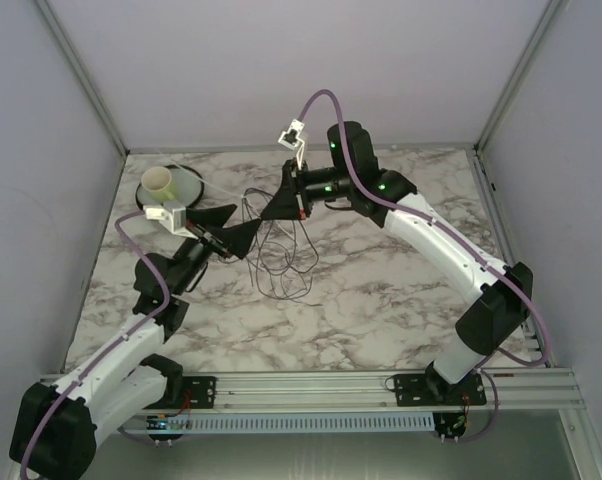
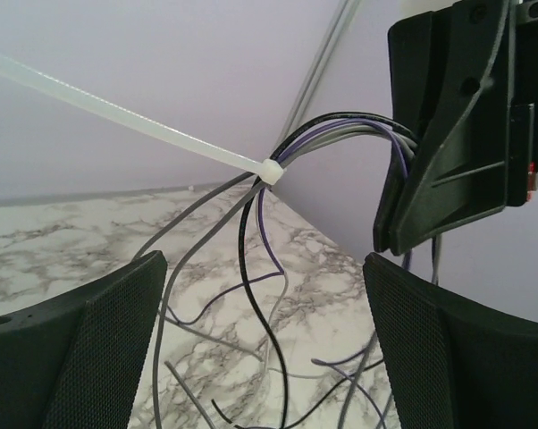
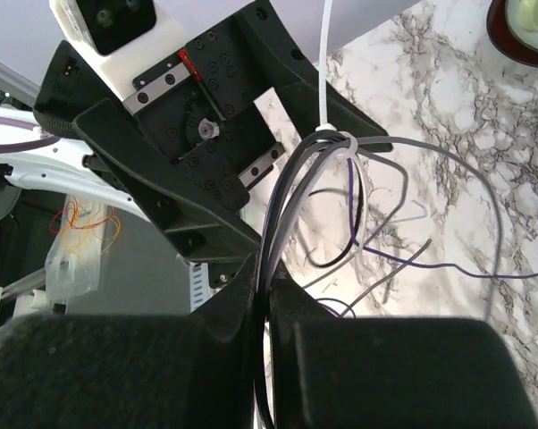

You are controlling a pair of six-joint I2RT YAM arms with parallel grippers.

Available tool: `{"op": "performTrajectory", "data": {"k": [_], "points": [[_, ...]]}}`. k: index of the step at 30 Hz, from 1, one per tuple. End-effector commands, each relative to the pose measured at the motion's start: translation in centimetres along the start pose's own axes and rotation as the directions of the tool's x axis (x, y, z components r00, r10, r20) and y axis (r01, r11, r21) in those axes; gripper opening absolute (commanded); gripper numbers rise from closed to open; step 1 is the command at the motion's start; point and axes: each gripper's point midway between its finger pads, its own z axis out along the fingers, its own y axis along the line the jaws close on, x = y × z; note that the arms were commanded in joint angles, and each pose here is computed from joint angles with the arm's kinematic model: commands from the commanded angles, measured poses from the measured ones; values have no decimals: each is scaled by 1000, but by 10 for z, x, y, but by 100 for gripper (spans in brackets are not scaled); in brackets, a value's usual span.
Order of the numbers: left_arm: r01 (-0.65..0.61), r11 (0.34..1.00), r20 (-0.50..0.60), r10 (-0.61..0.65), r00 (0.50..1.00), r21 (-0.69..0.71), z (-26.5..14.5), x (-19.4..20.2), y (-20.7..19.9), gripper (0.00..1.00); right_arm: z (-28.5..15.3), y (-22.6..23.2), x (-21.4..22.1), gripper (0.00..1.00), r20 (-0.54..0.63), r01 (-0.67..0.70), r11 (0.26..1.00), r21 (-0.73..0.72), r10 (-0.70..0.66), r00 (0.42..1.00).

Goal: Zip-tie the wires
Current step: Adjust the cable at the center of the board.

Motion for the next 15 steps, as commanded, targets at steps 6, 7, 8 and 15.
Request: {"op": "performTrajectory", "data": {"k": [6, 7, 8, 15], "points": [[-159, 986, 119, 164, 979, -53, 22, -29, 8, 85, 0, 27, -21, 0, 36, 58, 995, -79, -55, 998], [-169, 983, 119, 176, 977, -64, 23, -30, 11, 85, 0, 27, -21, 0, 35, 58, 995, -82, -55, 998], [-179, 981, 119, 187, 975, -72, 24, -31, 12, 84, -1, 28, -21, 0, 37, 60, 995, -82, -57, 998], [-228, 970, 128, 238, 963, -86, 34, -33, 18, 82, -1, 31, -19, 0, 32, 63, 993, -95, -60, 998]]}}
